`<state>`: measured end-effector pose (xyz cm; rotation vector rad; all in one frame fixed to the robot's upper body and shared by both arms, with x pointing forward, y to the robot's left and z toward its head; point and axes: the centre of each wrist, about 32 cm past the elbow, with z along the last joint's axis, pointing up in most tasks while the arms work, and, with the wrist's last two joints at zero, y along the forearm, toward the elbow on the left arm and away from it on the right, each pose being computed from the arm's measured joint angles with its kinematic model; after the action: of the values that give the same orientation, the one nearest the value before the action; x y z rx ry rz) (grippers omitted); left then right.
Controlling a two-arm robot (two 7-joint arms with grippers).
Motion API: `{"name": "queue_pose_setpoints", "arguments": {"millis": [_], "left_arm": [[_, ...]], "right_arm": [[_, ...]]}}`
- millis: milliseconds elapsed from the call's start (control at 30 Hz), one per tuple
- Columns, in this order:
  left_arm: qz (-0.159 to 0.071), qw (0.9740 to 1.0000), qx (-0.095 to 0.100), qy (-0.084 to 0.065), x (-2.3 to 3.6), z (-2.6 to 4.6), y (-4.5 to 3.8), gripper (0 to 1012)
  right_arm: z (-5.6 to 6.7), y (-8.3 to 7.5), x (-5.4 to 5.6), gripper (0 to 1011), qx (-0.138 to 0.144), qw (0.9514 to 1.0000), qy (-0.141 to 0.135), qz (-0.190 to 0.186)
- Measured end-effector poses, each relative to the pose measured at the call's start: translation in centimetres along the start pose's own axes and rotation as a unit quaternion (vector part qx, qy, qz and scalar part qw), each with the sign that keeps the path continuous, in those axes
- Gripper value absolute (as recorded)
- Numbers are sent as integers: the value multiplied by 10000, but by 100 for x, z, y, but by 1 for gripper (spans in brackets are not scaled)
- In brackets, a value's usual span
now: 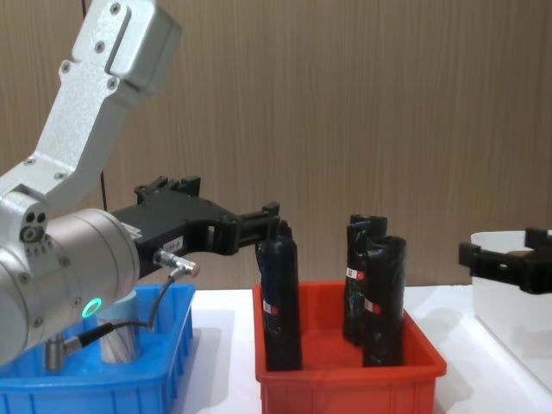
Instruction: Pick the cotton swabs from the blue box and place them into the white box.
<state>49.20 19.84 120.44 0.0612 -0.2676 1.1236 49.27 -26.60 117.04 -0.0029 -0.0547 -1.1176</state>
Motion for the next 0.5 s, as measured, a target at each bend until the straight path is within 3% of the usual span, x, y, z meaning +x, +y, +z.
{"name": "queue_pose_setpoints", "arguments": {"millis": [500], "left_arm": [[0, 10000, 0, 0, 0, 0, 0, 1004]], "right_arm": [[-71, 372, 248, 1001, -92, 9972, 212, 709]]}}
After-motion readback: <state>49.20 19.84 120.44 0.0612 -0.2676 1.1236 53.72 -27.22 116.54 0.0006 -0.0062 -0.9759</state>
